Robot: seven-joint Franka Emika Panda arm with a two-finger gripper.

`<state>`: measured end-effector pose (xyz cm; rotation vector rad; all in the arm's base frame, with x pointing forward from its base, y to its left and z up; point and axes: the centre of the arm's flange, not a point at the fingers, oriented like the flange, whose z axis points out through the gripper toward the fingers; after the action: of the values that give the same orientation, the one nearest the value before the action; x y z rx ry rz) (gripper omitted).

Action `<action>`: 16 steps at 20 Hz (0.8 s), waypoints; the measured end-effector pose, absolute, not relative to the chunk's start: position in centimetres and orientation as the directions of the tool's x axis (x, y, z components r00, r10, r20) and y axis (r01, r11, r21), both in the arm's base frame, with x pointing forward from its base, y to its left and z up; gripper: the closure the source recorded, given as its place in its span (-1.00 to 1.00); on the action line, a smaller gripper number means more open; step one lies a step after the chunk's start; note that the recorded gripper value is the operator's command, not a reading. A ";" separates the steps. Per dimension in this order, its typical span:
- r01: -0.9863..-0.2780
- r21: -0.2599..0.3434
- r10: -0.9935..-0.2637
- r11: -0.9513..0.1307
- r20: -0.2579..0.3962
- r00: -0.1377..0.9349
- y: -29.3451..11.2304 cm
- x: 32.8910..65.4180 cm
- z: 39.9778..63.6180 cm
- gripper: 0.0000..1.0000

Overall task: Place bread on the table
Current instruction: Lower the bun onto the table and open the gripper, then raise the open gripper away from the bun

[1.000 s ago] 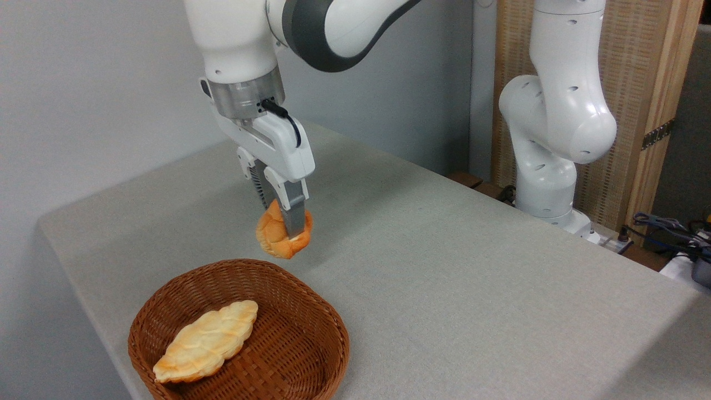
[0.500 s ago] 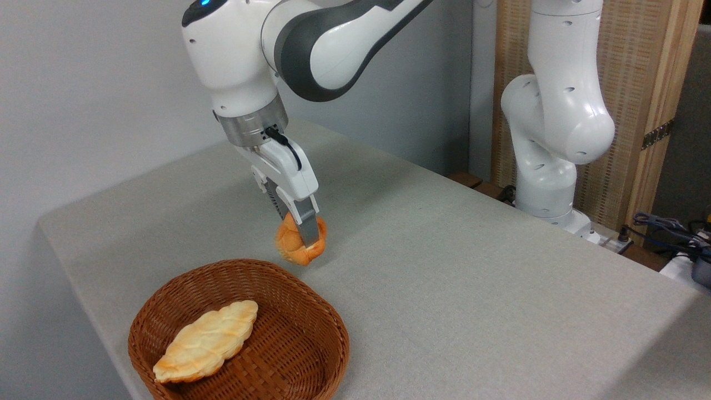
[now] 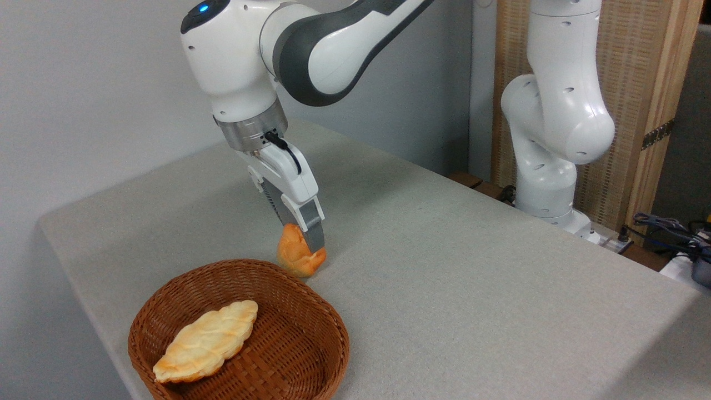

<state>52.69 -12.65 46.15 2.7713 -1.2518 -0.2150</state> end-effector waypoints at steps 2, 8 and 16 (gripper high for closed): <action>-0.738 0.142 -0.752 -0.659 -0.090 0.654 -12.6 52.7 46.2 -1.00; -0.742 0.122 -0.751 -0.659 -0.060 0.658 -12.7 53.2 47.7 -1.00; -0.731 0.049 -0.729 -0.681 0.046 0.683 -11.1 54.9 53.7 -1.00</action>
<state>54.91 -11.13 53.75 2.8233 -1.2262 0.0344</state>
